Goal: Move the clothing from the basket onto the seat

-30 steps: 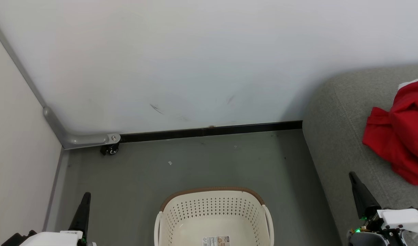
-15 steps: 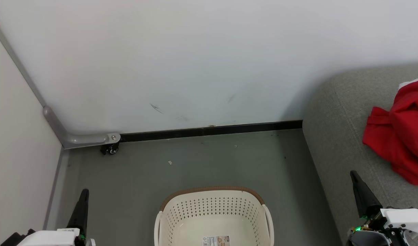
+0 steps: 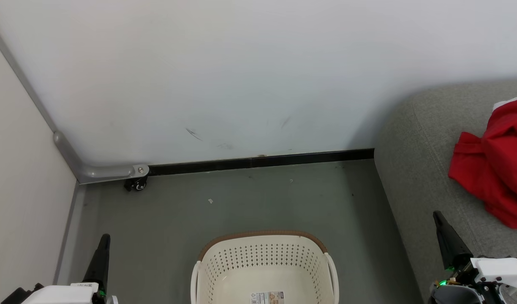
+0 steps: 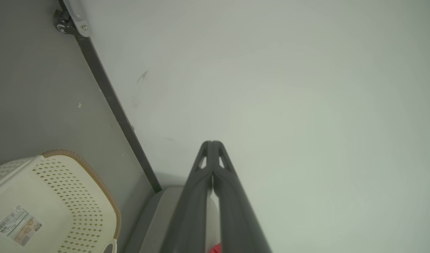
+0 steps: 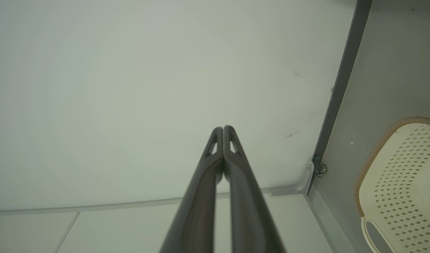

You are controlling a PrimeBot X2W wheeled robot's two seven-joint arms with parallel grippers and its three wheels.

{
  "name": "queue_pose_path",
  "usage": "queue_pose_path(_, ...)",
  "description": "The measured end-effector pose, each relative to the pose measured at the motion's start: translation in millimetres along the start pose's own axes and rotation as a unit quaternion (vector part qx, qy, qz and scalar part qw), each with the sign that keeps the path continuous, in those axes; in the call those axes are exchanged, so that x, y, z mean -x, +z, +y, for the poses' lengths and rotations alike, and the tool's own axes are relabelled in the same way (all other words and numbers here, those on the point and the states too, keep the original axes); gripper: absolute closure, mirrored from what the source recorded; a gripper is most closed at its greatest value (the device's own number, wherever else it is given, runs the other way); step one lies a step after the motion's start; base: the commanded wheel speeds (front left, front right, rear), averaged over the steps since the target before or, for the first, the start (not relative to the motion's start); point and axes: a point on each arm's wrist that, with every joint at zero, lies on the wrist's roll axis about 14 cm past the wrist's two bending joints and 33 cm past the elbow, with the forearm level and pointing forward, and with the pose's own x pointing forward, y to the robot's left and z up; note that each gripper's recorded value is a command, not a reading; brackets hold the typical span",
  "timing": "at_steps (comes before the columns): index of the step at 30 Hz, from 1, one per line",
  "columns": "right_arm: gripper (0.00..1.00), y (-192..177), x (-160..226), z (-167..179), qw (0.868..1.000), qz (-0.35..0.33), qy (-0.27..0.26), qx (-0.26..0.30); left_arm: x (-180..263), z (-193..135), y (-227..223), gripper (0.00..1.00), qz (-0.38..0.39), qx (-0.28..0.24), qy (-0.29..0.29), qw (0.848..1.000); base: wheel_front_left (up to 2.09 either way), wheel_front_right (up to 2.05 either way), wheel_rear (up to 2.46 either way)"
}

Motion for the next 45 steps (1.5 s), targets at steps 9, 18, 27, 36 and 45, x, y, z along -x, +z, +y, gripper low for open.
queue_pose_path(9,1.0,0.2,0.1,-0.3,1.0,0.0,-0.001,0.0,-0.1,0.6,0.3,1.0,0.0,0.0,0.001,1.0,0.0,0.0,0.0)
queue_pose_path(18,1.0,0.4,0.1,-0.4,1.0,-0.001,-0.001,0.0,0.0,0.9,0.5,1.0,-0.001,0.0,0.001,1.0,0.0,0.0,0.0)
queue_pose_path(27,1.0,0.0,0.1,-0.5,1.0,0.001,-0.001,0.0,0.0,1.4,0.6,1.0,-0.001,0.0,0.002,1.0,0.0,0.0,0.0)
queue_pose_path(36,1.0,0.0,0.1,-0.5,1.0,0.001,-0.001,0.0,0.0,1.8,0.3,1.0,0.0,0.001,0.003,1.0,0.0,0.0,0.0)
queue_pose_path(45,1.0,0.2,0.1,-0.4,1.0,0.001,-0.001,0.0,0.0,1.8,0.5,1.0,0.0,0.001,0.003,1.0,0.0,0.0,0.0)
